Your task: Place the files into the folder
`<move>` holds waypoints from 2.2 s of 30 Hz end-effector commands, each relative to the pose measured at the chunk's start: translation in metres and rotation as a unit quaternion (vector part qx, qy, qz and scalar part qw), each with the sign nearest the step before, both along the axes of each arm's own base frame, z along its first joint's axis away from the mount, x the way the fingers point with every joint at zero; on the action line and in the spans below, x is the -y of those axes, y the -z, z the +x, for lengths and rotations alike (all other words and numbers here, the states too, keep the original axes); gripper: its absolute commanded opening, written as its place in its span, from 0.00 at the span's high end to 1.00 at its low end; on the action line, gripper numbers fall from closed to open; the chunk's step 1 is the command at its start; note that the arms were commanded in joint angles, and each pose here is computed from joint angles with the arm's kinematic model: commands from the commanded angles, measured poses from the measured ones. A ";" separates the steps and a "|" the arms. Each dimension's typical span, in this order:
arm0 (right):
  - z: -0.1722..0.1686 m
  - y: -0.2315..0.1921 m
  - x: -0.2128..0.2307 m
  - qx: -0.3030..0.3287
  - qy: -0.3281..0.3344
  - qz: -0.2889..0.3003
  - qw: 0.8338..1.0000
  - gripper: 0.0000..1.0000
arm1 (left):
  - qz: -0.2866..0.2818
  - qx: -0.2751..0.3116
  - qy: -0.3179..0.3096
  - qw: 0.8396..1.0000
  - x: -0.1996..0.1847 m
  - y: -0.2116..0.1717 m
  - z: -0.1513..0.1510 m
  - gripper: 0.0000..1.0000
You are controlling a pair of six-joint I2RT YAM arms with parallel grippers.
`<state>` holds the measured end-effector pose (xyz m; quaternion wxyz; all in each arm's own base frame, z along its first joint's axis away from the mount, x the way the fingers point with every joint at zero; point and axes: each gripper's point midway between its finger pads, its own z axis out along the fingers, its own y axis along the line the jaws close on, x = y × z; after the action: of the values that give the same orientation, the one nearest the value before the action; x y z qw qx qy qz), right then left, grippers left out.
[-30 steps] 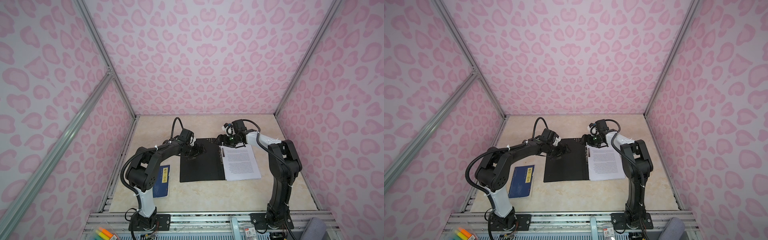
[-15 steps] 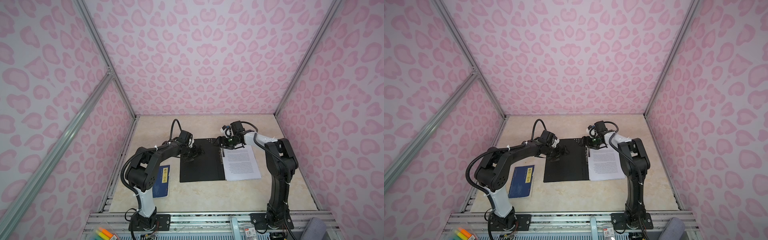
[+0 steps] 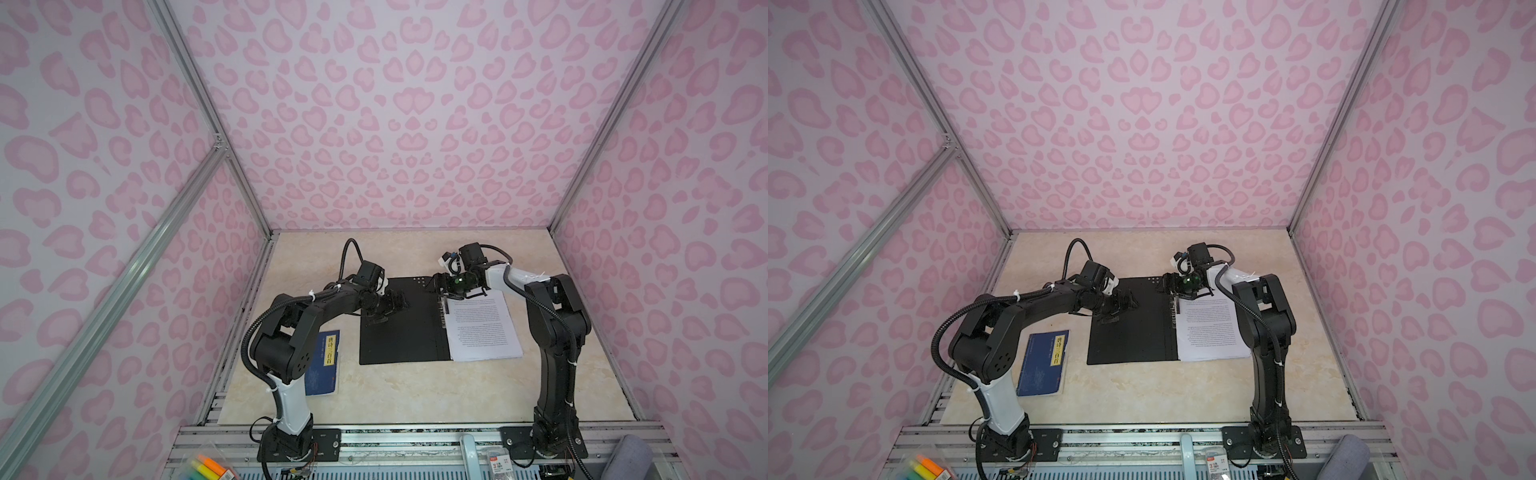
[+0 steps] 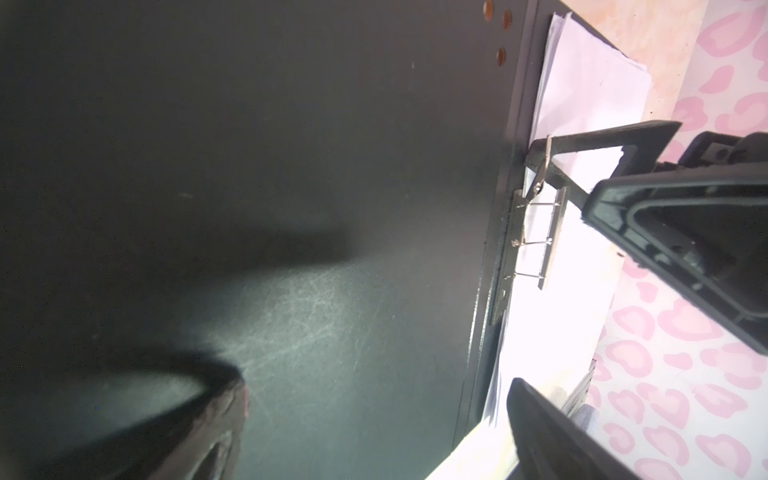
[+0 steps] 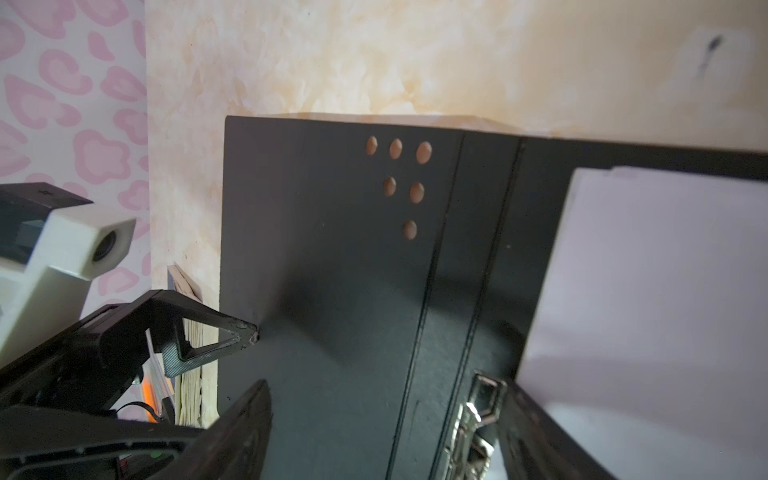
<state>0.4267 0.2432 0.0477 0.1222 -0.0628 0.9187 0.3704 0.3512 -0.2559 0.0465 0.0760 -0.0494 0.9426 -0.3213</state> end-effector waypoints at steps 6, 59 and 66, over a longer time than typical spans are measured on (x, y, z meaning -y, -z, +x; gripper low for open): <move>0.005 -0.009 -0.009 -0.001 -0.002 0.075 0.997 0.16 | 0.013 -0.006 -0.009 1.000 -0.006 0.005 0.000 0.01; -0.068 -0.055 0.028 -0.210 0.422 -0.081 0.879 0.61 | 0.045 0.099 -0.002 0.994 0.056 -0.032 0.072 0.02; -0.065 -0.046 0.025 -0.227 0.423 -0.091 0.872 0.66 | 0.067 0.078 -0.006 0.995 0.048 -0.006 0.067 0.02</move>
<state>0.3645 0.2206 0.1019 0.0598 0.3955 0.8898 0.2198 0.4185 -0.3098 0.0612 0.1544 -0.0237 0.9491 -0.2735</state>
